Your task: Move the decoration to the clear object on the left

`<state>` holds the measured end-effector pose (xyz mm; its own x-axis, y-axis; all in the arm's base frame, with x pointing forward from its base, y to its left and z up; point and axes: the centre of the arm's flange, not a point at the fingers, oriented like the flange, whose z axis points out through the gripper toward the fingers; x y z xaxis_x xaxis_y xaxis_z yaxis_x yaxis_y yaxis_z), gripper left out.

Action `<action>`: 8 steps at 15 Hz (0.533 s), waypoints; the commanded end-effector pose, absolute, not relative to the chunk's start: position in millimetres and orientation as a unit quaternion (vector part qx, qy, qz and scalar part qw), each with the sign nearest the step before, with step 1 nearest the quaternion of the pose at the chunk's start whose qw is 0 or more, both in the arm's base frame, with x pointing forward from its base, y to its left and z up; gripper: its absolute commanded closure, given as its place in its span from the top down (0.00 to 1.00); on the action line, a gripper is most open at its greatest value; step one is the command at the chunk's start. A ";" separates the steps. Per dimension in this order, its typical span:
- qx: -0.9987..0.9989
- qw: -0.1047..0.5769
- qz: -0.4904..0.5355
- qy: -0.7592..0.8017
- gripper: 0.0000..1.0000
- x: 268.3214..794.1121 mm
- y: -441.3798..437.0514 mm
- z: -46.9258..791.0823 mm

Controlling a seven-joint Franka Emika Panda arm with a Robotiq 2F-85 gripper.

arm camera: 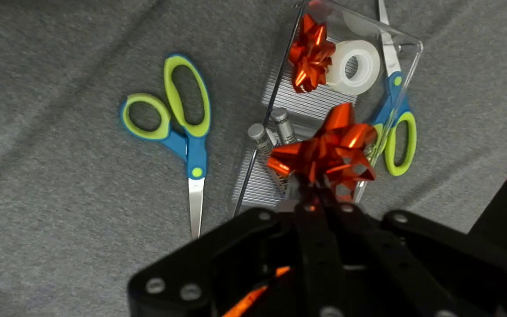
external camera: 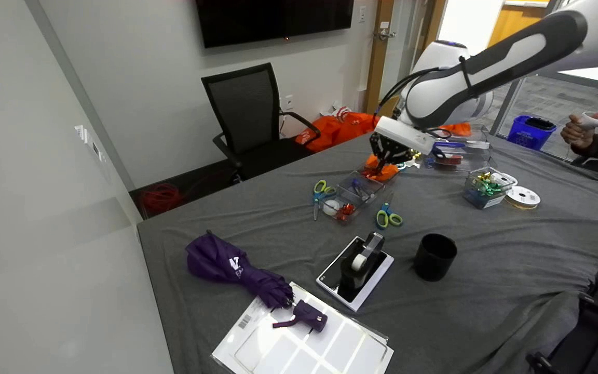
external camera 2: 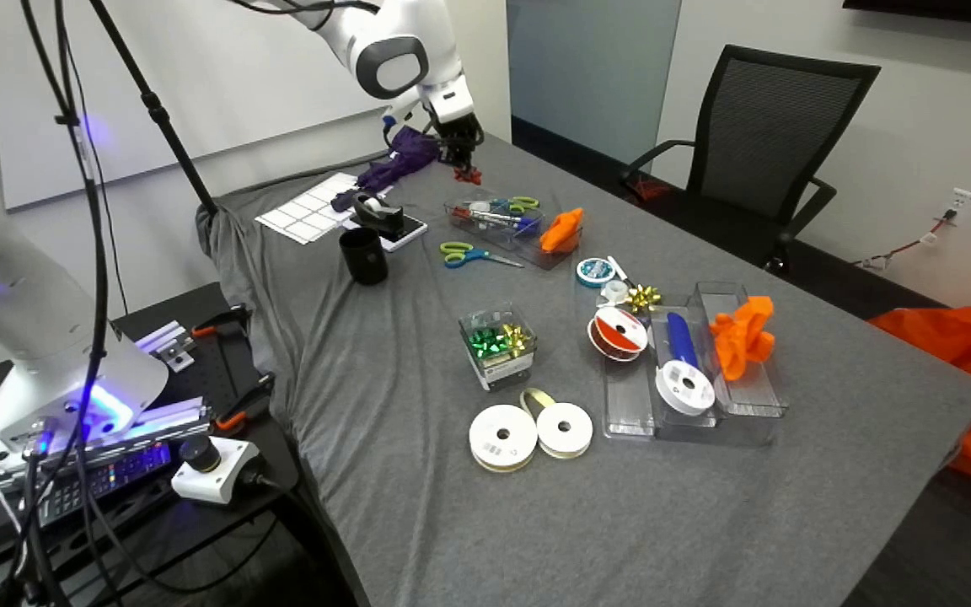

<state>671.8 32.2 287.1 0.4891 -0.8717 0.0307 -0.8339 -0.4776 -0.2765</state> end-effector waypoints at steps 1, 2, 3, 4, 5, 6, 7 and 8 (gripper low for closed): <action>-0.846 0.090 -0.086 0.518 0.00 707.0 40.6 260.4; -0.845 0.085 -0.086 0.521 0.00 709.9 40.9 253.3; -0.844 0.080 -0.087 0.524 0.00 712.5 41.2 245.6; -0.843 0.077 -0.087 0.526 0.00 715.1 41.5 239.2; -0.839 0.090 -0.083 0.530 0.00 718.0 42.1 233.9; -0.836 0.096 -0.080 0.534 0.00 719.4 43.8 230.7; -0.835 0.103 -0.080 0.534 0.00 719.3 47.1 228.5; -0.837 0.106 -0.082 0.530 0.00 719.0 50.7 226.5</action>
